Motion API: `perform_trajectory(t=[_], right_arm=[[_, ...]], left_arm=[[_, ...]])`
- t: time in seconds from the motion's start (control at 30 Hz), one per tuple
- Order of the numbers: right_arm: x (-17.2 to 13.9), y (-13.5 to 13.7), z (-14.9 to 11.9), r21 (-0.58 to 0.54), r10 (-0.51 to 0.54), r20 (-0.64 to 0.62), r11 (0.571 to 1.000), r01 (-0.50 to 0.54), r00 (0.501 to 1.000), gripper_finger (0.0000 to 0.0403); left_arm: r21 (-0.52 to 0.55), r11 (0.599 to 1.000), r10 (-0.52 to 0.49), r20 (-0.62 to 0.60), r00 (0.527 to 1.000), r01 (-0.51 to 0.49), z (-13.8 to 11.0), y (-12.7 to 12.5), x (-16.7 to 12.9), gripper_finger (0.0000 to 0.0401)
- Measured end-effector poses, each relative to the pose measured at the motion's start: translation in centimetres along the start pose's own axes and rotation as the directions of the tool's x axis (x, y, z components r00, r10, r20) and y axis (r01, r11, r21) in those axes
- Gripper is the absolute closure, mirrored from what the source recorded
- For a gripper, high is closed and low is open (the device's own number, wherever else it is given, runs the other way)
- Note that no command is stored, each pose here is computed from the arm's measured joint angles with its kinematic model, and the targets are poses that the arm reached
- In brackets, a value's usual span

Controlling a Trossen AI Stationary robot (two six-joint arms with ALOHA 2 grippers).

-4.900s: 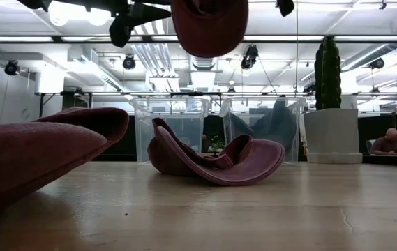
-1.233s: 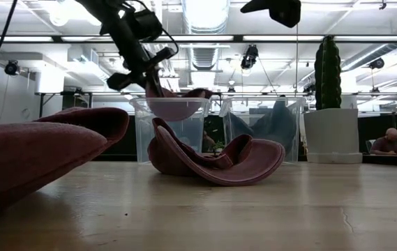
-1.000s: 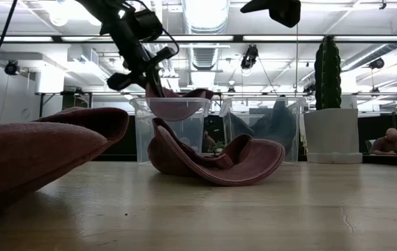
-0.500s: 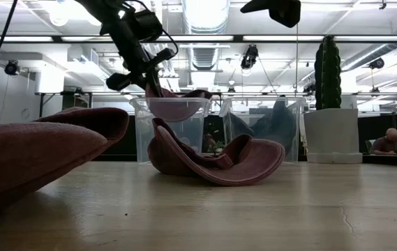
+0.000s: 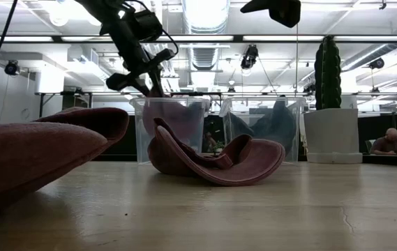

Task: Pick & Place hat
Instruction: Put the bottom right red cap into the left transparent bin, then put the top red cap into the left transparent bin

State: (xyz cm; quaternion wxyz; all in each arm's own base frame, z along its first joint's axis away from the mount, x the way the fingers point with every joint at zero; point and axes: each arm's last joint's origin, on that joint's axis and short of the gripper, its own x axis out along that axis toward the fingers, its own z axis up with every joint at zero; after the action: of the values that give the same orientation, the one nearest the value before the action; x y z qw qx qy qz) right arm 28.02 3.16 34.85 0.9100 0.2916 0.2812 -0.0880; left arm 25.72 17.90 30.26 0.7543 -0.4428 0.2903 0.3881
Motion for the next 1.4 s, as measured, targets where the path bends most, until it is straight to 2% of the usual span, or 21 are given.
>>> perform_trajectory(t=[0.47, 0.67, 0.83, 0.93, 1.07, 1.23, 1.4], right_arm=[[0.0, 0.0, 0.0, 0.007, 0.001, 0.000, 1.000, -0.001, 1.000, 0.0199], [0.0, 0.0, 0.0, 0.008, 0.002, 0.001, 1.000, -0.002, 1.000, 0.0199], [0.2, -0.1, -0.4, 0.008, 0.030, -0.052, 1.000, -0.030, 0.998, 0.0199], [0.5, -0.3, -1.4, 0.026, 0.032, -0.132, 0.999, -0.029, 0.991, 0.0199], [1.1, -0.7, -3.2, 0.066, -0.033, -0.247, 0.996, 0.051, 0.969, 0.0199], [2.1, -1.3, -5.3, 0.141, -0.071, -0.314, 0.983, 0.121, 0.947, 0.0199], [3.4, -2.6, -7.1, 0.230, -0.097, -0.327, 0.957, 0.179, 0.940, 0.0199]], left_arm=[[0.047, 0.999, 0.022, 0.035, 0.999, -0.023, 0.5, 0.2, -0.2, 0.0269], [0.030, 0.999, 0.032, 0.072, 0.997, -0.034, 1.0, 0.7, -1.1, 0.0269], [0.052, 0.996, -0.071, 0.071, 0.995, 0.067, 0.8, 0.0, -3.2, 0.0269], [0.101, 0.983, -0.156, -0.001, 0.988, 0.155, -0.5, -0.8, -4.6, 0.0269], [0.197, 0.956, -0.200, -0.102, 0.974, 0.217, -3.4, -2.3, -6.4, 0.0269], [0.302, 0.921, -0.210, -0.145, 0.967, 0.245, -7.4, -4.2, -8.0, 0.0269], [0.321, 0.924, -0.175, -0.124, 0.977, 0.207, -11.0, -5.2, -8.4, 0.0269]])
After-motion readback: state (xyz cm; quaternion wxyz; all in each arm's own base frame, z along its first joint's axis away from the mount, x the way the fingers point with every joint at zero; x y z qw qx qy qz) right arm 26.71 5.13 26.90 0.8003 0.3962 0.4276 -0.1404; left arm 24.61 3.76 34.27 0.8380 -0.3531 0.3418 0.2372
